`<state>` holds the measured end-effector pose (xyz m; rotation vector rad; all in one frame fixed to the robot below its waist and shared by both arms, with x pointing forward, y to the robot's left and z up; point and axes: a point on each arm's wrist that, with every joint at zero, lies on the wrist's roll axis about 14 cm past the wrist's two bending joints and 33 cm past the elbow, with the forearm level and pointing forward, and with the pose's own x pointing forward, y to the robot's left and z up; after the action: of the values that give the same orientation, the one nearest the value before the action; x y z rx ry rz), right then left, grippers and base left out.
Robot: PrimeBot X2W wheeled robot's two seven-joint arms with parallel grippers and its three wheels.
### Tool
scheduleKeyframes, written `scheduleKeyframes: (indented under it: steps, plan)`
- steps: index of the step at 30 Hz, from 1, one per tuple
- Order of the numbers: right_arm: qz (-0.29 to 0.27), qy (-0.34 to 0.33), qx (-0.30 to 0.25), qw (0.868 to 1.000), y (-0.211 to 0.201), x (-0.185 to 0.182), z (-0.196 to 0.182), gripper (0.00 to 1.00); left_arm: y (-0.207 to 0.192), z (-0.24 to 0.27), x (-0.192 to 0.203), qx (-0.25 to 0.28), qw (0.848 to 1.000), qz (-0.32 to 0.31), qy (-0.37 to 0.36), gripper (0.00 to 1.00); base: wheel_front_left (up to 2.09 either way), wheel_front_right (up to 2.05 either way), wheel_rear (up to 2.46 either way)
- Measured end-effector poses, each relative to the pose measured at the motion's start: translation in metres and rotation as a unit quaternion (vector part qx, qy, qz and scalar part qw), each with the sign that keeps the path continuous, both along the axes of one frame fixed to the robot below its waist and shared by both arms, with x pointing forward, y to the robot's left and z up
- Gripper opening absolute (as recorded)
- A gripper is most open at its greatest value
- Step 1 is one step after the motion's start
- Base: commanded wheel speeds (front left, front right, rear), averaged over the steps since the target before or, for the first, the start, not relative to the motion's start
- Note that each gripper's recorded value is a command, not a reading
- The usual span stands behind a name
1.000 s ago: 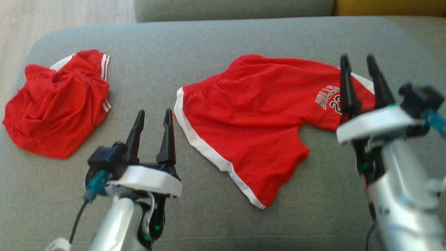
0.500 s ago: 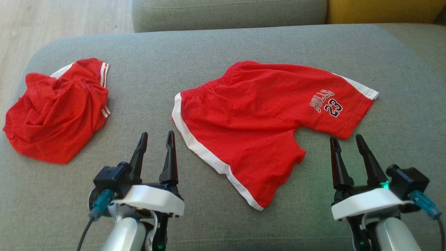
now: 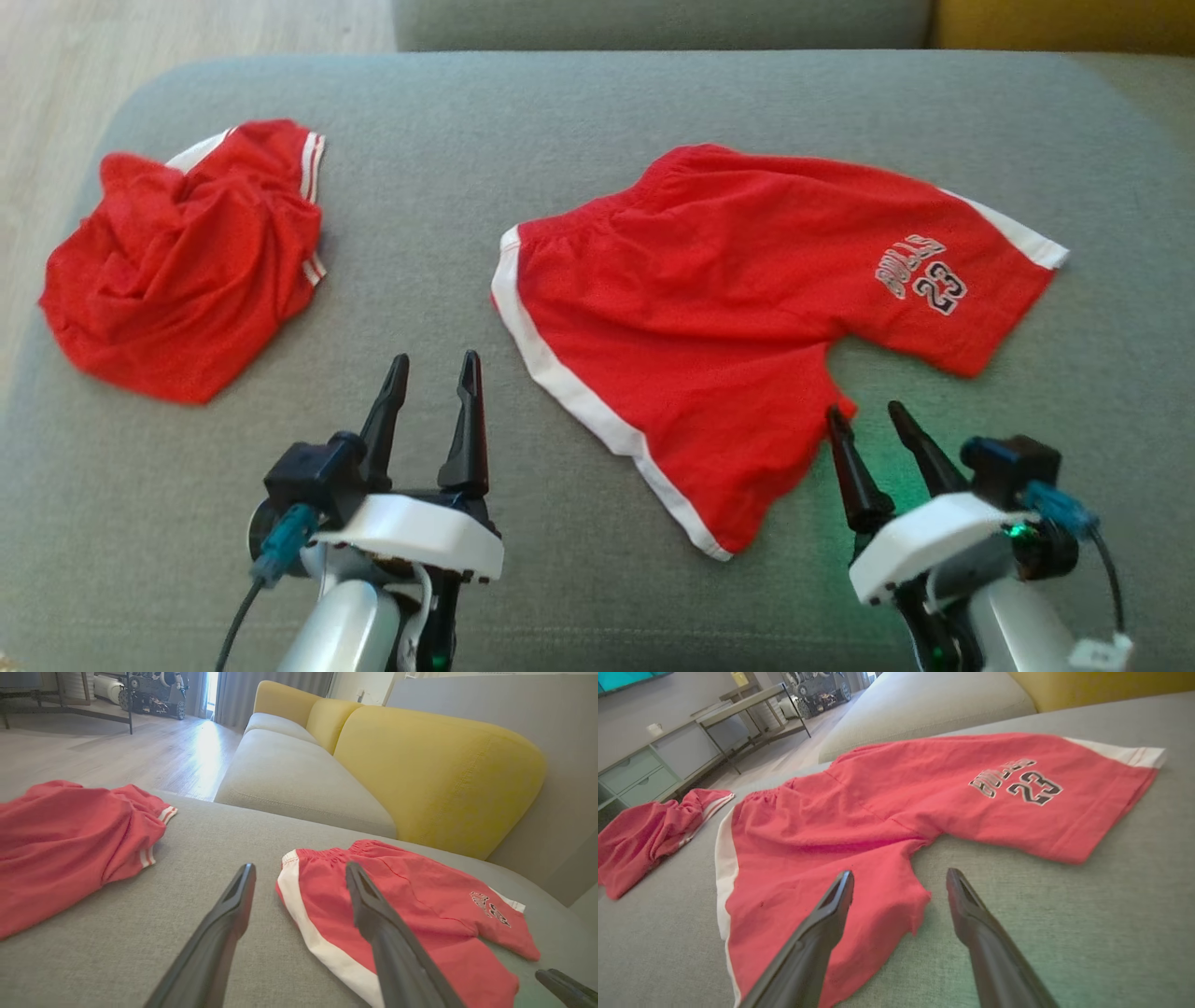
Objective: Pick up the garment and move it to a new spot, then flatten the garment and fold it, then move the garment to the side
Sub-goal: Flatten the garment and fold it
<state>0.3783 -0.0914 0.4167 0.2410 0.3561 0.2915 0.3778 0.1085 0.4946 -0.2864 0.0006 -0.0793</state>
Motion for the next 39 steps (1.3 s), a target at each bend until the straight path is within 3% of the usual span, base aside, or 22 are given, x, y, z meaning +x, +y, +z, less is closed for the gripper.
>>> scheduleKeyframes:
  steps: [11, 12, 13, 19, 30, 39]
  plan:
    - [0.028, 0.078, -0.026, 0.996, 0.014, 0.015, -0.046, 1.00, 0.016, -0.002, 0.005, 0.006, 1.000, 0.021, 0.003, 1.00, 0.00, 0.00, 0.00]
    - [0.031, 0.081, -0.025, 0.996, 0.016, 0.016, -0.048, 0.40, 0.017, -0.003, 0.005, 0.007, 1.000, 0.022, 0.004, 1.00, 0.00, 0.00, 0.00]
    - [0.033, 0.081, -0.022, 0.996, 0.018, 0.016, -0.048, 0.00, 0.018, -0.003, 0.004, 0.007, 1.000, 0.023, 0.004, 1.00, 0.00, 0.00, 0.00]
    - [0.025, 0.070, -0.030, 0.997, 0.011, 0.020, -0.045, 0.00, 0.017, 0.000, 0.004, 0.010, 1.000, 0.022, -0.001, 1.00, 0.00, 0.00, 0.00]
    - [-0.030, 0.009, -0.132, 0.991, -0.082, 0.056, -0.004, 0.00, 0.004, 0.005, 0.005, 0.008, 1.000, 0.001, -0.009, 1.00, 0.00, 0.00, 0.00]
    - [-0.003, 0.010, -0.196, 0.981, -0.093, 0.083, 0.003, 0.00, -0.001, -0.001, 0.004, 0.008, 1.000, -0.006, 0.001, 1.00, 0.00, 0.00, 0.00]
